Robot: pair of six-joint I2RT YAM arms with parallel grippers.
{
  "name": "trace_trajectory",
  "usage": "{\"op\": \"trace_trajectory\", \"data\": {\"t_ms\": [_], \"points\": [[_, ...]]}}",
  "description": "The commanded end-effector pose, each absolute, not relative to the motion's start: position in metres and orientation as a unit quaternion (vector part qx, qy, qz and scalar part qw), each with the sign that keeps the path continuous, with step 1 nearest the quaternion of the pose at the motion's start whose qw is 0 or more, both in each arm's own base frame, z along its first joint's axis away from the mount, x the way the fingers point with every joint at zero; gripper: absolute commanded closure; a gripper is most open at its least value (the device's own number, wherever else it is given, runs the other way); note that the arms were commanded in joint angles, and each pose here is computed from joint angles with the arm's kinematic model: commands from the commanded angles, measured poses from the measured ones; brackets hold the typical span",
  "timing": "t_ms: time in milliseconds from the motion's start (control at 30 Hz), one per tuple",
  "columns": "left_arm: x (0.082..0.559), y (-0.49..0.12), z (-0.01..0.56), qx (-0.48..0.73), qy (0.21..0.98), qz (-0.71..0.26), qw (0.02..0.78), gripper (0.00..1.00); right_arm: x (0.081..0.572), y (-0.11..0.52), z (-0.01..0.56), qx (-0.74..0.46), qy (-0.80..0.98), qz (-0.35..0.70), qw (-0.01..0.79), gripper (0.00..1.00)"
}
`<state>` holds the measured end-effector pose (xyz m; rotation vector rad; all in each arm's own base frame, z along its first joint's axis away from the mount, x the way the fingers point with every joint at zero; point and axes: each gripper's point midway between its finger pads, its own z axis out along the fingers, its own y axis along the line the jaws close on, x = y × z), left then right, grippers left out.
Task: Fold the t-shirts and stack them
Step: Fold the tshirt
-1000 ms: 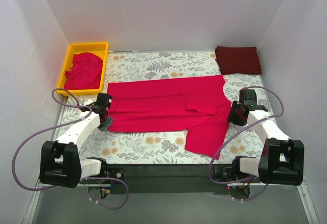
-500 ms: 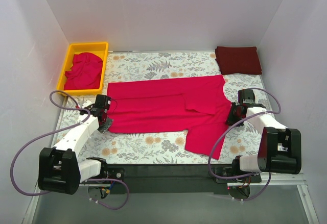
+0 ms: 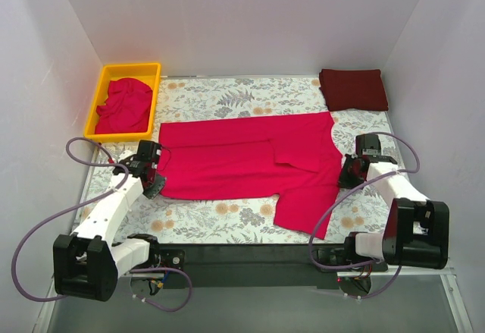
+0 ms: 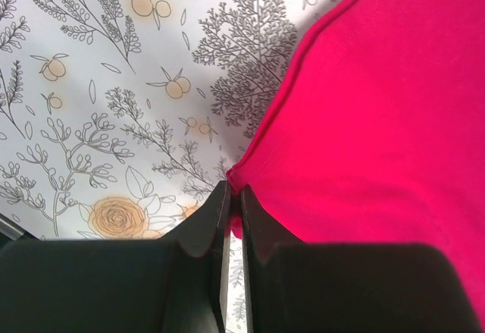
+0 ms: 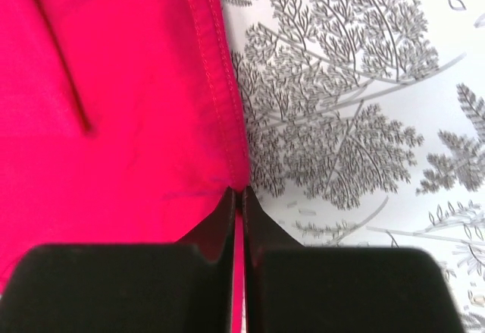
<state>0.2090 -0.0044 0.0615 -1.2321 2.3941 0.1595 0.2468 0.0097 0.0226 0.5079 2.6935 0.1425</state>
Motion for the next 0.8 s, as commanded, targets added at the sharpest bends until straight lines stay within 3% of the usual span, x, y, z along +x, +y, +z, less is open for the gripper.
{"op": "trace_trajectory", "data": {"t_ms": [0,333,767], "points": [[0.214,-0.009,0.088,-0.458,0.856,0.028,0.24,1.0,0.23,0.008,0.04,0.176,0.963,0.047,0.197,0.99],[0.211,0.001,0.108,-0.457,0.85,0.043,0.257,1.0,0.245,0.006,0.07,0.17,0.956,0.055,0.231,0.99],[0.262,0.005,0.105,-0.451,0.855,0.019,0.255,1.0,0.291,0.011,0.09,0.122,0.963,0.083,0.226,0.99]]}}
